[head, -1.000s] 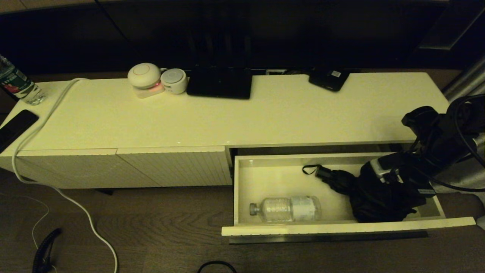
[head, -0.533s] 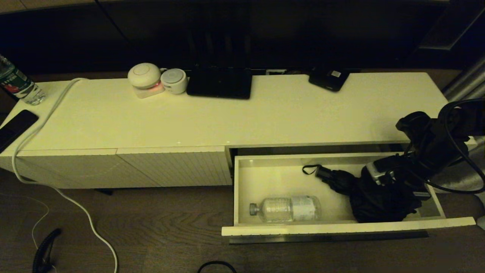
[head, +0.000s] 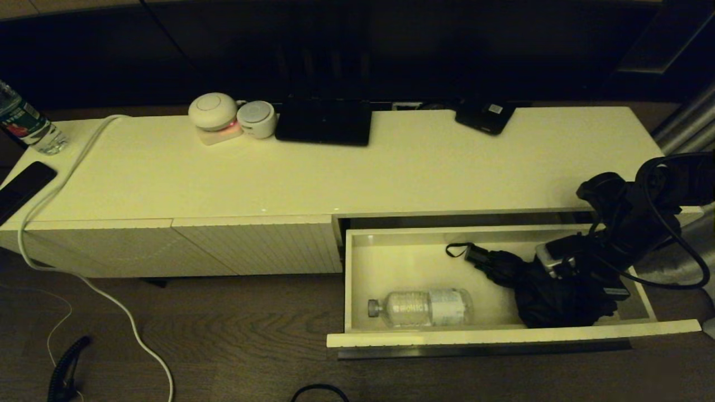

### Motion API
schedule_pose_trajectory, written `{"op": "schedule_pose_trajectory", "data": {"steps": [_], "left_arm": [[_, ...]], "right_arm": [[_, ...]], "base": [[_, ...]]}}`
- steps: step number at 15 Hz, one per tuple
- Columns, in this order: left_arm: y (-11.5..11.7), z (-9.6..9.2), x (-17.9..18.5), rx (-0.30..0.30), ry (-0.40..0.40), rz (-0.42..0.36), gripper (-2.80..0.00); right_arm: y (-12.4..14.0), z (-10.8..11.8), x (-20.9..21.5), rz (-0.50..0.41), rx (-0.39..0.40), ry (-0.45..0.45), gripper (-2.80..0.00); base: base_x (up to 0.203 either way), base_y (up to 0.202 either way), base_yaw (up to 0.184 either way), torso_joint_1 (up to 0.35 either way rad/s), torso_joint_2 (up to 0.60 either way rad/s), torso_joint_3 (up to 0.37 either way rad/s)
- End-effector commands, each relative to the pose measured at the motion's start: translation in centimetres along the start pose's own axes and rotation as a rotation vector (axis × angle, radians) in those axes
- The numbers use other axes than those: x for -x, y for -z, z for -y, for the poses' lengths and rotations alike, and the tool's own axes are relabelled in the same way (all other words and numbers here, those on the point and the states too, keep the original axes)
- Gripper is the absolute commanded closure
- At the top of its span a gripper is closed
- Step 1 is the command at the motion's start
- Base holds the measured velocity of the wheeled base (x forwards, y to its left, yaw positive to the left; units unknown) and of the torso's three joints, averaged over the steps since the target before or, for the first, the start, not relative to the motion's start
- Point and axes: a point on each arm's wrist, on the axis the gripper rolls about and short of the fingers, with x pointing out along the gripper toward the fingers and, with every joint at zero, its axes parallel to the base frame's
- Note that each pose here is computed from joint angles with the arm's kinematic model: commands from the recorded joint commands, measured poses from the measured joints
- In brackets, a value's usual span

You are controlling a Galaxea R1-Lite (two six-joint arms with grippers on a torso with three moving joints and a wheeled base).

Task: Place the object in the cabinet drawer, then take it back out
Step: Take the umbrella out of the drawer and put it on the table

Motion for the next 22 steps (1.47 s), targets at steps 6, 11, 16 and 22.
{"op": "schedule_pose_trajectory", "data": {"steps": [6, 11, 16, 22], "left_arm": [[0.0, 0.0, 0.0, 0.0, 0.0, 0.0, 0.0], [0.0, 0.0, 0.0, 0.0, 0.0, 0.001, 0.0], [0.0, 0.0, 0.0, 0.0, 0.0, 0.0, 0.0], [0.0, 0.0, 0.0, 0.0, 0.0, 0.0, 0.0]], "right_arm": [[0.1, -0.2, -0.8, -0.001, -0.003, -0.041, -2.8], [0.0, 0.0, -0.6, 0.001, -0.008, -0.035, 0.0], [0.0, -0.3, -0.6, 0.004, -0.009, -0.041, 0.0], [-0.3, -2.5, 2.5, 0.013, -0.004, -0.004, 0.0]], "base": [[0.0, 0.0, 0.0, 0.0, 0.0, 0.0], [0.0, 0.0, 0.0, 0.0, 0.0, 0.0], [0.0, 0.0, 0.0, 0.0, 0.0, 0.0], [0.0, 0.0, 0.0, 0.0, 0.0, 0.0]]}}
